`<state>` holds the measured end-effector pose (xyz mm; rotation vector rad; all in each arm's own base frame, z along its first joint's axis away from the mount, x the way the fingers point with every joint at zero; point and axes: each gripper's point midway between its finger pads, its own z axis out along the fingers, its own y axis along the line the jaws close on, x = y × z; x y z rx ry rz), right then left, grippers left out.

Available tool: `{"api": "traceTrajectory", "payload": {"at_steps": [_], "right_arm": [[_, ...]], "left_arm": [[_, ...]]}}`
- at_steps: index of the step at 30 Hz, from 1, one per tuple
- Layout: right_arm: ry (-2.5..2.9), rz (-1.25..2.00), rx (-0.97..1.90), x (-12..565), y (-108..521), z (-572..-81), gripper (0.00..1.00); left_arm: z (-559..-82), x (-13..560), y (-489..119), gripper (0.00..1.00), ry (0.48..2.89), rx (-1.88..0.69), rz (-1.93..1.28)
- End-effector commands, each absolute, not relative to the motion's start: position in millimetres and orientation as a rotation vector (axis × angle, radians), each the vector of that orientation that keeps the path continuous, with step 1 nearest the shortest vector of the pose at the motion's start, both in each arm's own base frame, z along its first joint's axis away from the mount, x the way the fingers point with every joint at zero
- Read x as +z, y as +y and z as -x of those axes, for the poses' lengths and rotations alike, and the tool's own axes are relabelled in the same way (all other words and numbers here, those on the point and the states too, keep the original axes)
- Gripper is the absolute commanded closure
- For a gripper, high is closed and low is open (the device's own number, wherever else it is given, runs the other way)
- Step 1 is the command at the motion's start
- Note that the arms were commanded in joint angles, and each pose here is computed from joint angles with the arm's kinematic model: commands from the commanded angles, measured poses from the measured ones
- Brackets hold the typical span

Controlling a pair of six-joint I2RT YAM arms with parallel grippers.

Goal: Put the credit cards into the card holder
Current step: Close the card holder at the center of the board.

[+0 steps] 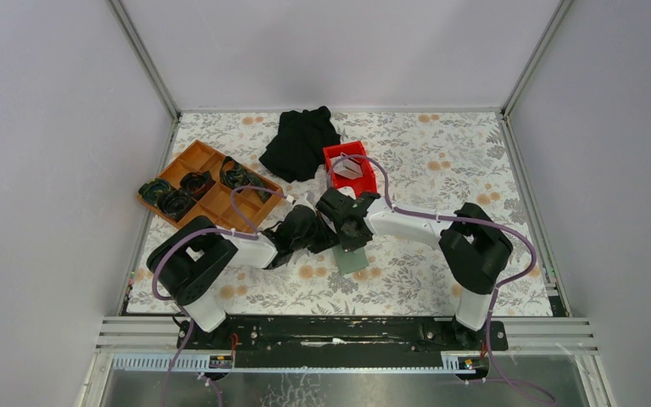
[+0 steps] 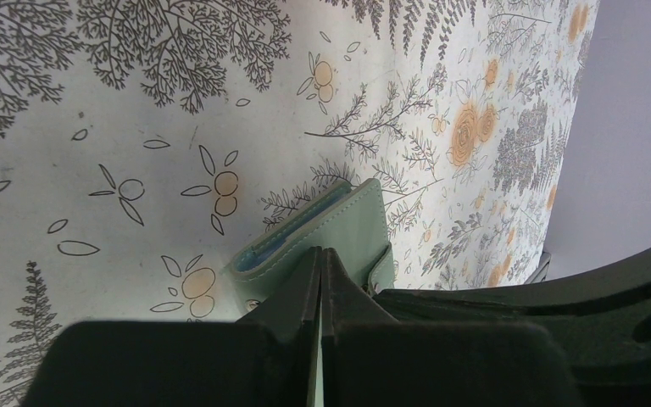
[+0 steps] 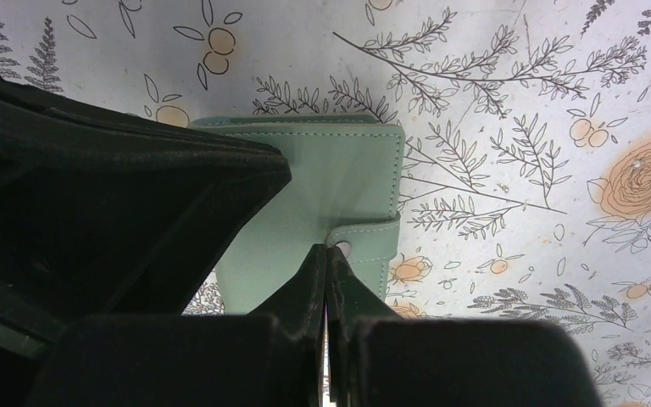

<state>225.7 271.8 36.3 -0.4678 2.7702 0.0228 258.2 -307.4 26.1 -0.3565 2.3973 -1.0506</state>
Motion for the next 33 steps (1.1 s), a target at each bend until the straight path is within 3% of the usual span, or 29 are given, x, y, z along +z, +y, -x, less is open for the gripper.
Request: {"api": "traceTrajectory", "payload": {"at_steps": [1,25,28,31,33], "right_arm": [[2.768,0.494,0.087,40.5,286.7,-227.7,1.00],[2.812,0.439,0.109,14.6,278.4,-214.5,0.99],[2.764,0.440,0.124,30.0,281.4,-222.2,0.86],[2.726,0.450,0.138,47.0,284.2,-227.9,0.66],[2.704,0.444,0.151,57.7,285.3,-230.8,0.58]], "left_arm": [[-246.3,-7.0,-294.4,1.00,2.501,-0.913,0.353],[-240.0,-8.1,-287.6,1.00,2.505,-0.905,0.360],[-241.4,-4.8,-285.8,1.00,2.494,-0.899,0.364],[-244.7,3.7,-283.5,1.00,2.465,-0.890,0.367],[-248.1,11.6,-282.7,0.91,2.444,-0.885,0.365]]}}
